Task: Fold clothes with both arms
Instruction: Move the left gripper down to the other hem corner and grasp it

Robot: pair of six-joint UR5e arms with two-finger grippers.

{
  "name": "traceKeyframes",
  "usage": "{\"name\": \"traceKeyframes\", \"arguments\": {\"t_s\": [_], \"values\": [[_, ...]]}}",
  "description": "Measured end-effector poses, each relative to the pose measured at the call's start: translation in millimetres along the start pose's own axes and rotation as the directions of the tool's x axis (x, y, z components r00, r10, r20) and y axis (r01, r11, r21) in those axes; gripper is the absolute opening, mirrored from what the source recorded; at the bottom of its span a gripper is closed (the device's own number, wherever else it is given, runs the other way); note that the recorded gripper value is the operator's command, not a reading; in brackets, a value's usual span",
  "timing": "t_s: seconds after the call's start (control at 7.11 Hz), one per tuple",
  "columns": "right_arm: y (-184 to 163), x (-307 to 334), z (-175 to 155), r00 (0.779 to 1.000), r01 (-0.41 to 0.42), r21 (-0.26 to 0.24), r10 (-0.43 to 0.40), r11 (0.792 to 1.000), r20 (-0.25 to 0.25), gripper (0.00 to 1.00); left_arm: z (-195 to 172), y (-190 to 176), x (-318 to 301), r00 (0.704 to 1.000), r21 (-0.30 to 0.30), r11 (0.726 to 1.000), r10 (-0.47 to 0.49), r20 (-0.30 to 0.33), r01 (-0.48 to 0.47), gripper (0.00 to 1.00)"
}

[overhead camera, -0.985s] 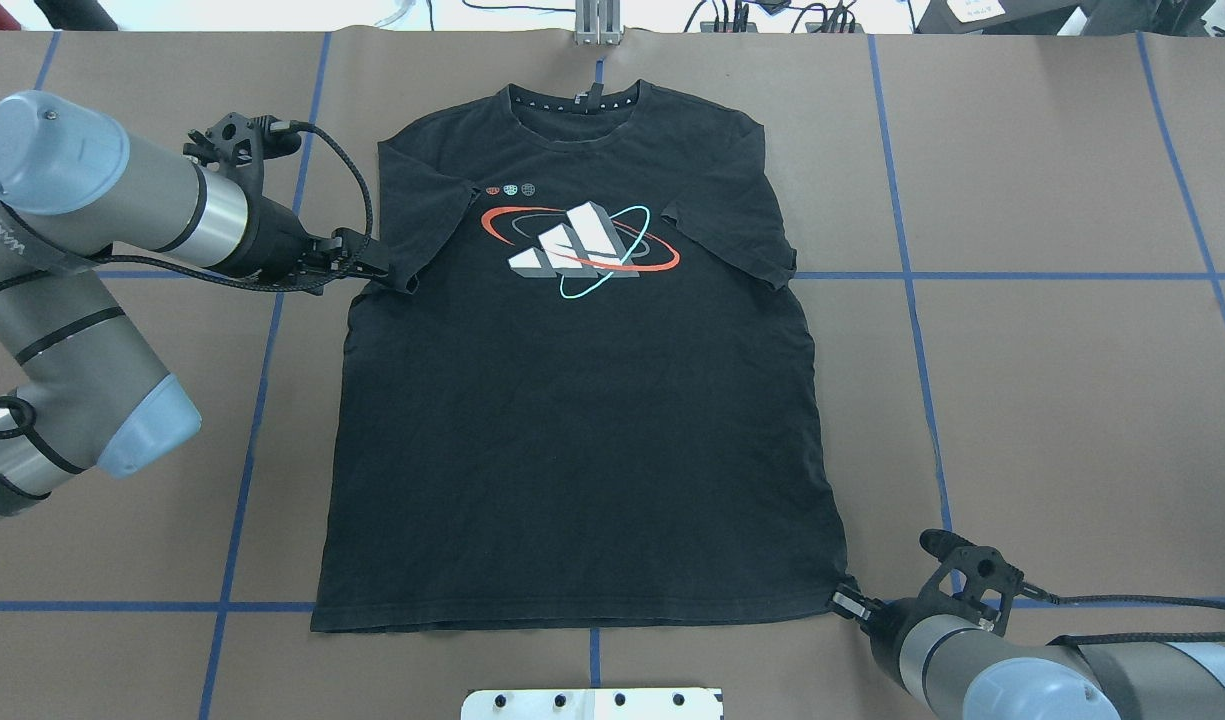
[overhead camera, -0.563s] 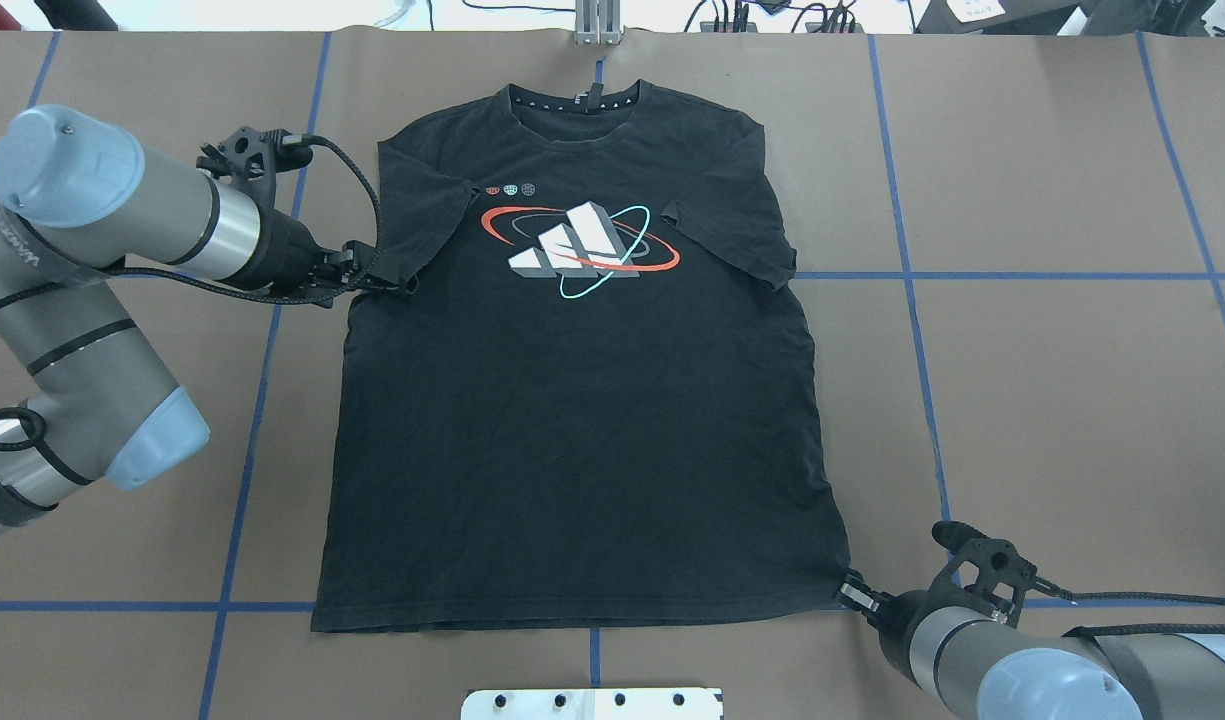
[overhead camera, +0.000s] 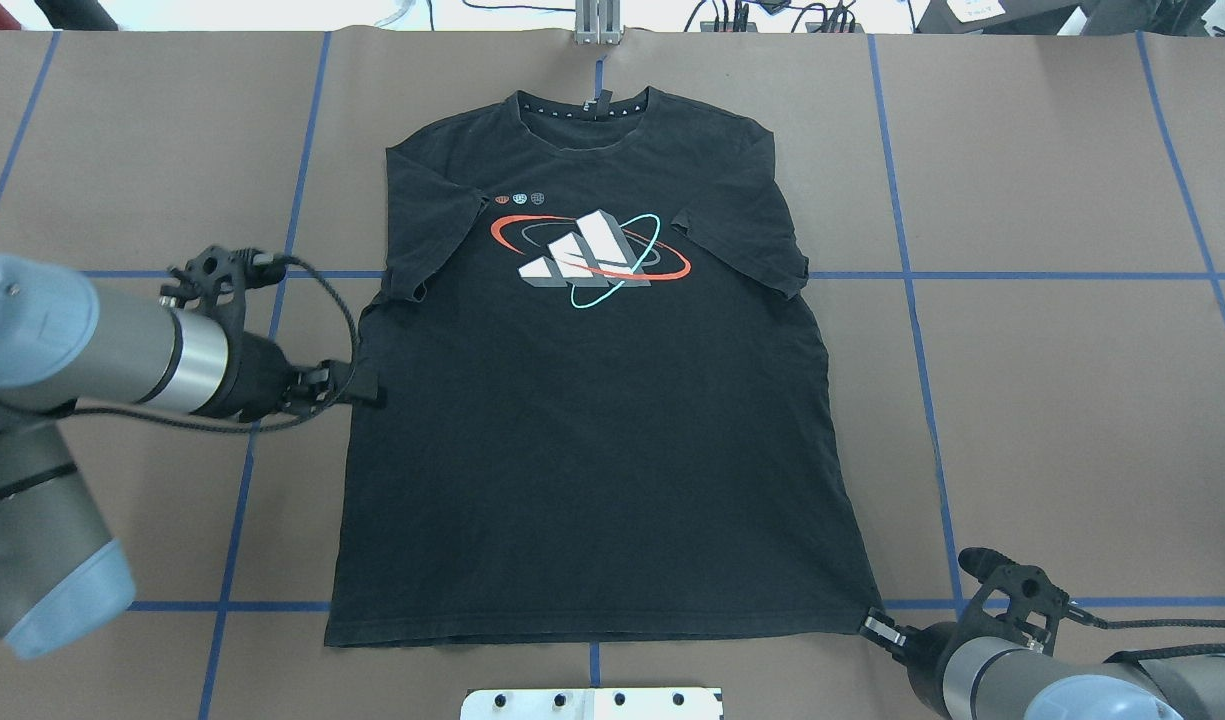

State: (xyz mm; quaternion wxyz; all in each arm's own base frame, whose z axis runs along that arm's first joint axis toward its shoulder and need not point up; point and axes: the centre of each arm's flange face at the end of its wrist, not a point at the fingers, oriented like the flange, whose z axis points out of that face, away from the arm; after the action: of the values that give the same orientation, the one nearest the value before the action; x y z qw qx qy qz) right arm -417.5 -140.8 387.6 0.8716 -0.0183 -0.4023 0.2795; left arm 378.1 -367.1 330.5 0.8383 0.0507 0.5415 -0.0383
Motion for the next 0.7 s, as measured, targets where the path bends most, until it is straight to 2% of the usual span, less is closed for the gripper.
{"name": "traceKeyframes", "arguments": {"t_s": [0.42,0.7], "values": [[6.1,4.9,-5.4,1.0,-0.003,-0.021,0.003,1.0,-0.008,0.0,33.2,89.6,12.7,0.98,-0.02,0.981,-0.19,0.052,0.192,0.97],[6.1,5.6,-6.7,1.0,-0.002,-0.023,0.002,1.0,-0.009,0.0,45.5,131.6,12.7,0.967,-0.037,0.972,-0.225,0.118,0.231,0.95]]}}
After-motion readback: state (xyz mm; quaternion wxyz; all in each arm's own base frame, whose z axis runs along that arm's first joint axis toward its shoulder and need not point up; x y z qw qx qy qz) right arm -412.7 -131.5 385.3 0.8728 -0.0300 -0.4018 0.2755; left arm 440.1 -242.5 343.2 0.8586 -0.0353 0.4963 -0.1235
